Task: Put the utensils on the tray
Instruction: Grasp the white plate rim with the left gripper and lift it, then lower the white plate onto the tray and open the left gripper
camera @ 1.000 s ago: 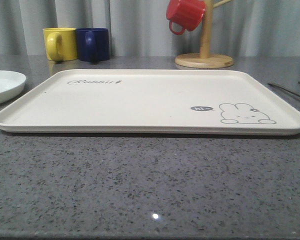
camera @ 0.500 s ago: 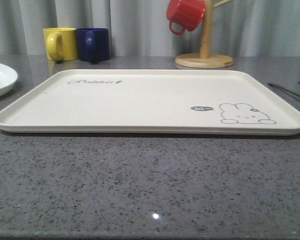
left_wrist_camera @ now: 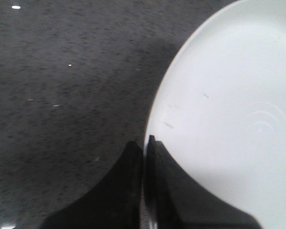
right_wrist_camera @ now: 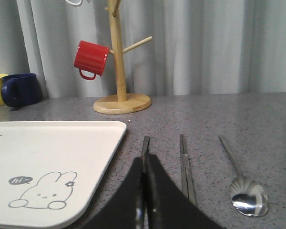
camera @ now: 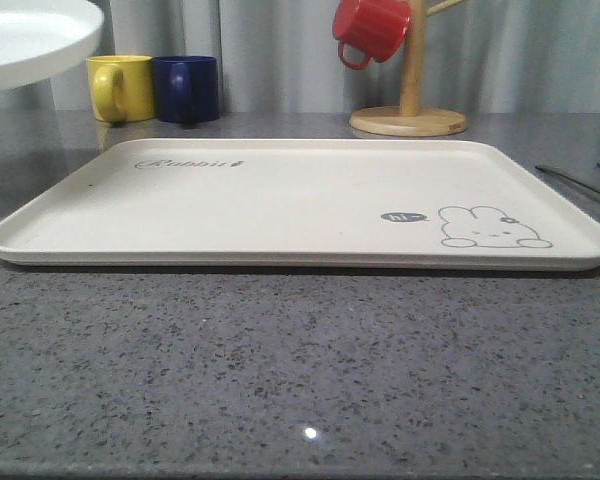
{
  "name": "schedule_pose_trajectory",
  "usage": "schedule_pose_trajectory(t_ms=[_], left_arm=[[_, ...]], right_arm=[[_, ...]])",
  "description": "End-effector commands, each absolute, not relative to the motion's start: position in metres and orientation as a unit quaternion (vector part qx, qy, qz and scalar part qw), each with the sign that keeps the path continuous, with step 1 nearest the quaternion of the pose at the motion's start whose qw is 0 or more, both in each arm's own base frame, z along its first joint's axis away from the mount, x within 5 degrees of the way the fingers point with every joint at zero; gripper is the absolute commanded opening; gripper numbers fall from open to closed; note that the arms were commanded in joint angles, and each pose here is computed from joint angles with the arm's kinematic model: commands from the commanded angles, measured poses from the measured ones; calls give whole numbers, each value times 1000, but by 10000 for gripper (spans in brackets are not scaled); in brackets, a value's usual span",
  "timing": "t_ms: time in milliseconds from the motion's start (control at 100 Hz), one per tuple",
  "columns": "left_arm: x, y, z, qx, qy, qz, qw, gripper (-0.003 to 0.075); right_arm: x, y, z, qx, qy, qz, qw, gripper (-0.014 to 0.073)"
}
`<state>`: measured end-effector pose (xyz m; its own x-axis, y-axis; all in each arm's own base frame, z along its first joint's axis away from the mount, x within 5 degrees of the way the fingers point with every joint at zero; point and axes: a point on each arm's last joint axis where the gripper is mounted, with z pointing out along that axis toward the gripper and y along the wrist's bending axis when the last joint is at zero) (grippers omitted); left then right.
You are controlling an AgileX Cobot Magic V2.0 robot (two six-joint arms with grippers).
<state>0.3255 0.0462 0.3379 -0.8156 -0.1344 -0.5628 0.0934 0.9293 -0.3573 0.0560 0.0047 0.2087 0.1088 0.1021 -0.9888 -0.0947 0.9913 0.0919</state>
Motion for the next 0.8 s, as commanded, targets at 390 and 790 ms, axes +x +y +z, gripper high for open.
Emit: schedule_pose_trajectory(t_ms=[390,790], left_arm=[[349,-76,353,134,920,-194,312,-18],[376,-111,310,160,934,-201,250,-18]], right_arm=[[52,4,223,2,618,64,784,-68],[52,4,223,2,618,64,783,-68]])
